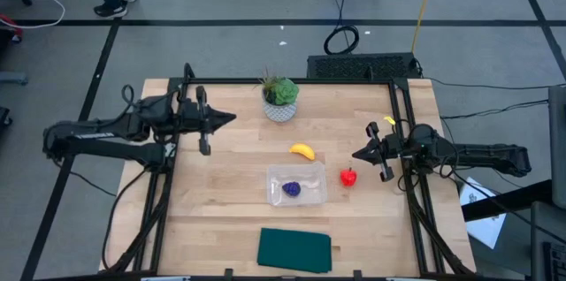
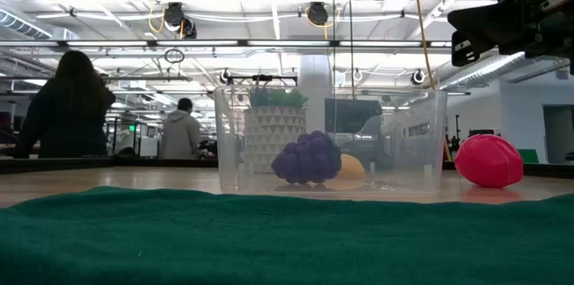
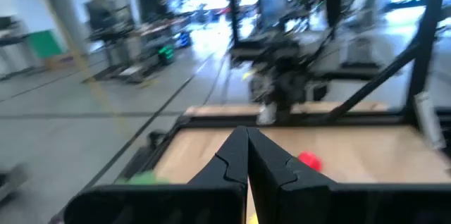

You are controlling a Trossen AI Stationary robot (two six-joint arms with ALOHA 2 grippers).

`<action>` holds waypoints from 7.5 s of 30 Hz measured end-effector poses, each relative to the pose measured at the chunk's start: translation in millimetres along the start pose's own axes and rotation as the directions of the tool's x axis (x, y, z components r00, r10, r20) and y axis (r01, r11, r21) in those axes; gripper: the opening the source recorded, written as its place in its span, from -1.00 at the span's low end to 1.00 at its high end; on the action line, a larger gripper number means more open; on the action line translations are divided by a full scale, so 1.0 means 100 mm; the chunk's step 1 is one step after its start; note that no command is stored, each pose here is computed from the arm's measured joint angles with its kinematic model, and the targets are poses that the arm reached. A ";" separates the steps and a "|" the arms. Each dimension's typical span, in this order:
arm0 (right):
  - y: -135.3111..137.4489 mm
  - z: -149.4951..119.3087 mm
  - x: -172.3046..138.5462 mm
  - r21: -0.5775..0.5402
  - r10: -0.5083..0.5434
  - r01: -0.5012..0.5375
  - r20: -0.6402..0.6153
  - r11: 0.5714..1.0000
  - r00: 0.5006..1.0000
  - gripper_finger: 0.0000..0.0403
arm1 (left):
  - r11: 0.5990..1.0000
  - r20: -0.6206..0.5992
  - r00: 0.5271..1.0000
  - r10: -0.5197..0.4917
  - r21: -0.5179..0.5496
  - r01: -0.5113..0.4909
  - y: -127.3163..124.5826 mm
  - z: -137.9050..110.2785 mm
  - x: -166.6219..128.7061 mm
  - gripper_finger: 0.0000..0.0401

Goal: Pick and placing Produce into tupperware
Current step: Put the banana into the transparent bin

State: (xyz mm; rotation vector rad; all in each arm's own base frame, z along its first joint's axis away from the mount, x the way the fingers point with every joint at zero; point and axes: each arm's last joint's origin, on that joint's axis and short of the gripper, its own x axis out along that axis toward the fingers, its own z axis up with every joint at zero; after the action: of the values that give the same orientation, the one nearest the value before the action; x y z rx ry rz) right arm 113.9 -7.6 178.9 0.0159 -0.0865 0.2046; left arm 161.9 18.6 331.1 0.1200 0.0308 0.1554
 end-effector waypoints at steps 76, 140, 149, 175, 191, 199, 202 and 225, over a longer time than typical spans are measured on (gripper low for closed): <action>-0.01 -0.01 0.00 -0.016 -0.047 0.047 -0.005 0.999 0.999 -1.00 | 0.994 -0.049 0.995 -0.091 0.051 0.093 -0.13 -1.43 -0.29 -0.97; -0.18 0.04 0.18 0.132 -0.354 0.361 -0.072 0.923 0.932 0.13 | 0.993 -0.043 0.995 -0.087 0.081 0.090 -0.13 -1.42 -0.29 -0.87; -0.27 0.21 0.45 0.155 -0.352 0.392 -0.234 0.907 0.906 0.16 | 0.993 -0.042 0.995 -0.087 0.081 0.090 -0.13 -1.42 -0.29 -0.87; -0.67 0.37 0.93 0.228 -0.289 0.445 -0.496 0.866 0.818 0.46 | 0.990 -0.042 0.995 -0.087 0.106 0.091 -0.13 -1.42 -0.29 -0.87; -0.95 0.51 1.42 0.161 -0.238 0.481 -0.709 0.861 0.664 0.68 | 0.990 -0.052 0.995 -0.089 0.104 0.094 -0.13 -1.43 -0.28 -0.87; -1.09 0.49 1.69 0.116 -0.184 0.461 -0.812 0.880 0.554 0.67 | 0.990 -0.054 0.995 -0.090 0.108 0.095 -0.13 -1.43 -0.28 -0.87; -1.13 0.44 1.76 0.097 -0.167 0.441 -0.837 0.892 0.522 0.67 | 0.989 -0.062 0.994 -0.091 0.107 0.097 -0.14 -1.44 -0.28 -0.87; -1.34 0.38 1.96 0.097 -0.140 0.476 -0.888 0.874 0.438 0.67 | 0.989 -0.073 0.993 -0.092 0.112 0.099 -0.14 -1.45 -0.29 -0.87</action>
State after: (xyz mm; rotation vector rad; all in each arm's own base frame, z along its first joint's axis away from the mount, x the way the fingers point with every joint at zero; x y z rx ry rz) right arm 329.0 -100.2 233.1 0.2768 0.9981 -0.1850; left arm 130.0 17.6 186.4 0.2289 0.1130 0.0617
